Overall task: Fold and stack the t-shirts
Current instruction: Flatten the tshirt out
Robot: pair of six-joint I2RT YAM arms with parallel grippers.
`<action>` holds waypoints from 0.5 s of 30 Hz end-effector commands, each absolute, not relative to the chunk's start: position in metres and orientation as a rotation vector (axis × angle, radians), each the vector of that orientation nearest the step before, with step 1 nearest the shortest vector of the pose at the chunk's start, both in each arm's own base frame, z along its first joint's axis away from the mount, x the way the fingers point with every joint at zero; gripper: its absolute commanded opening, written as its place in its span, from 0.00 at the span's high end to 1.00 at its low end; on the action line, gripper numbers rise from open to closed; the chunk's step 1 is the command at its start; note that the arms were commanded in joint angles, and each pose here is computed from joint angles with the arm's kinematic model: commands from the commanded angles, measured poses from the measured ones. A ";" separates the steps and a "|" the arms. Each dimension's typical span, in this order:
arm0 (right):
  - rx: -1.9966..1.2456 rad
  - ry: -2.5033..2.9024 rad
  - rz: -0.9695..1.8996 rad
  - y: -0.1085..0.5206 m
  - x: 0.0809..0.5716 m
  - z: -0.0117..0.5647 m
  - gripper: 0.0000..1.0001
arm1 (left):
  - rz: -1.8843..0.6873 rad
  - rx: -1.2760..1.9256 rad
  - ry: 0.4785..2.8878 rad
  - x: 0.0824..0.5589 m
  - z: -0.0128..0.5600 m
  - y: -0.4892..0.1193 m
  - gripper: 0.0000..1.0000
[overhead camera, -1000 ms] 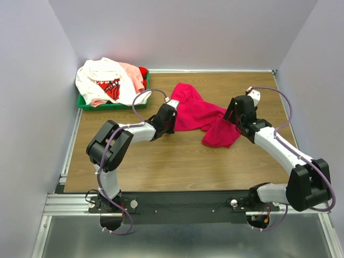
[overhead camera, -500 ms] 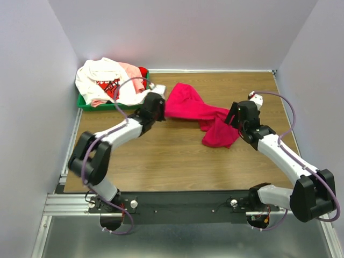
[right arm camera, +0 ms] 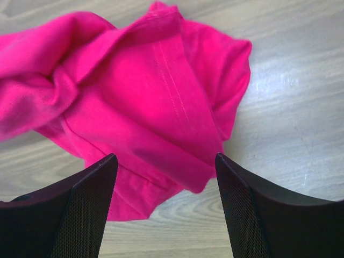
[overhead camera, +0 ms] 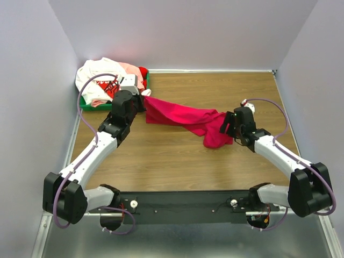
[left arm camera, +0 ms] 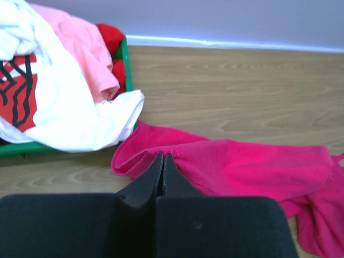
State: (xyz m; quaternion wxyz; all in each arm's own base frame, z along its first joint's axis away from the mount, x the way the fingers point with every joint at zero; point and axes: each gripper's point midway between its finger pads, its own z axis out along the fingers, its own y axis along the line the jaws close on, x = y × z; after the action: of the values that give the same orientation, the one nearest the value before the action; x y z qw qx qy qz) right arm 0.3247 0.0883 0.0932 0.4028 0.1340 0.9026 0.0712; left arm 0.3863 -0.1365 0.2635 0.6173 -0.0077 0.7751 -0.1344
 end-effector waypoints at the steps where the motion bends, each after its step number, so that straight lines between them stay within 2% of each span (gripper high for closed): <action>1: 0.368 2.281 0.198 0.088 0.320 0.088 0.20 | -0.255 -0.051 1.806 0.386 0.258 -0.125 1.00; 8: 0.389 2.189 0.122 0.073 0.354 0.106 0.20 | -0.224 -0.067 1.806 0.384 0.257 -0.118 1.00; 15: 0.352 2.158 0.252 0.071 0.403 0.104 0.24 | -0.227 -0.068 1.795 0.380 0.261 -0.117 1.00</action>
State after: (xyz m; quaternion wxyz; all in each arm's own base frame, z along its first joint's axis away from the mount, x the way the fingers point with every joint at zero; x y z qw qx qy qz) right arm 0.3701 0.0652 0.0889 0.4182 0.1662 0.8908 0.0624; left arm 0.3837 -0.1255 0.2519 0.6049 -0.0197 0.7885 -0.1091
